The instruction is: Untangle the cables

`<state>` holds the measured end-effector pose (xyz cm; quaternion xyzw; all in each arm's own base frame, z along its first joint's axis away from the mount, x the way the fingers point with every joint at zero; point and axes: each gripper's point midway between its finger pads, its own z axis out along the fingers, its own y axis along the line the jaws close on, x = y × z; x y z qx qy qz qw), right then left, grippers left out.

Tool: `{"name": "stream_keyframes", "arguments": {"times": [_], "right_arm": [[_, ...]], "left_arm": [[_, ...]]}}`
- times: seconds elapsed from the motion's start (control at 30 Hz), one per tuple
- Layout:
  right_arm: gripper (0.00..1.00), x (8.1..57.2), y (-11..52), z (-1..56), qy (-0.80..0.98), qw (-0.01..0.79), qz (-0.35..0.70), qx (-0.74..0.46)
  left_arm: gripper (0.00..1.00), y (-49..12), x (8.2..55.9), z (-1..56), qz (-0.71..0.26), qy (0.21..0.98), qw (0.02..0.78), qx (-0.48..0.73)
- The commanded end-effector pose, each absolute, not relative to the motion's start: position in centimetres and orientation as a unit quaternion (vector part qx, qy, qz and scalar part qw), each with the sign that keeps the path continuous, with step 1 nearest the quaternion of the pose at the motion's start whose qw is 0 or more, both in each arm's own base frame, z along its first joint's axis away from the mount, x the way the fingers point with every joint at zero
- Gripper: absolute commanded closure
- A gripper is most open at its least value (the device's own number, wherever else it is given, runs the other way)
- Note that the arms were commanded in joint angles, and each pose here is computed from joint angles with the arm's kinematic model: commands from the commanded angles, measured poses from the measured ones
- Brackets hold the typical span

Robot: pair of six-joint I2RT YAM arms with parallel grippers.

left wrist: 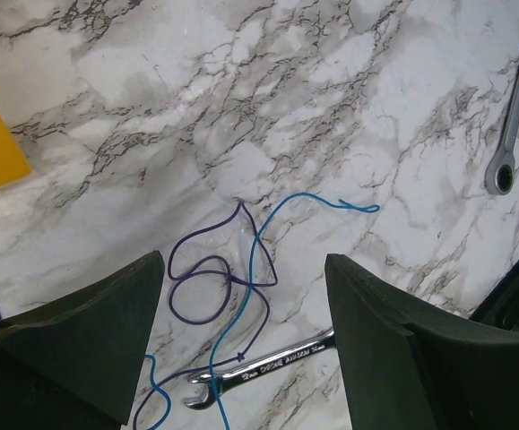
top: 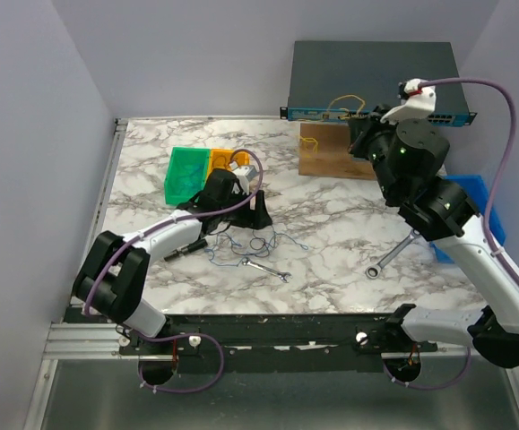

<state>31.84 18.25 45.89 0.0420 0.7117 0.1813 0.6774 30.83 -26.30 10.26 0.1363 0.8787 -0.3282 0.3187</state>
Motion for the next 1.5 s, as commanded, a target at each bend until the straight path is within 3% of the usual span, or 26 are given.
{"name": "stream_keyframes", "arguments": {"times": [0.0, 0.27, 0.43, 0.7, 0.9, 1.13, 1.17, 1.2, 1.23, 1.27, 1.37, 1.47], "right_arm": [[0.99, 31.6, 9.2, 44.1, 0.719, 0.679, -0.043, 0.14], [0.99, 26.6, -2.2, 44.5, 0.655, 0.643, -0.28, 0.283], [0.99, 24.4, -6.3, 44.1, 0.623, 0.61, -0.357, 0.336], [0.99, 27.2, -12.8, 39.1, 0.628, 0.532, -0.445, 0.352], [0.99, 29.5, -18.1, 31.7, 0.664, 0.467, -0.427, 0.399], [0.99, 30.9, -20.0, 23.6, 0.696, 0.414, -0.413, 0.417], [0.92, 31.1, -20.1, 22.7, 0.702, 0.408, -0.408, 0.417], [0.68, 31.3, -19.9, 22.0, 0.71, 0.402, -0.401, 0.416], [0.24, 31.6, -19.6, 21.4, 0.72, 0.398, -0.39, 0.413], [0.07, 31.8, -19.3, 21.2, 0.726, 0.398, -0.377, 0.416], [0.09, 32.9, -17.4, 21.8, 0.747, 0.424, -0.299, 0.416], [0.11, 35.2, -12.5, 22.4, 0.806, 0.456, -0.148, 0.346]], "left_arm": [[0.26, -26.4, 30.6, 11.8, -0.333, 0.87, 0.338, 0.133], [0.26, -26.0, 29.7, 11.1, -0.33, 0.87, 0.345, 0.124], [0.26, -26.3, 29.1, 11.3, -0.337, 0.865, 0.346, 0.135], [0.26, -25.9, 28.2, 12.0, -0.334, 0.86, 0.366, 0.123], [0.26, -25.8, 27.2, 12.6, -0.336, 0.857, 0.374, 0.115], [0.25, -25.0, 27.0, 12.8, -0.321, 0.859, 0.382, 0.11], [0.25, -24.9, 27.0, 12.7, -0.32, 0.861, 0.381, 0.109], [0.25, -24.9, 26.9, 12.5, -0.319, 0.862, 0.379, 0.109], [0.25, -24.9, 27.0, 12.4, -0.319, 0.863, 0.378, 0.108], [0.25, -24.9, 27.0, 12.4, -0.317, 0.864, 0.377, 0.108], [0.24, -24.8, 27.3, 12.4, -0.31, 0.866, 0.377, 0.11], [0.23, -24.3, 27.5, 12.0, -0.29, 0.877, 0.369, 0.105]]}}
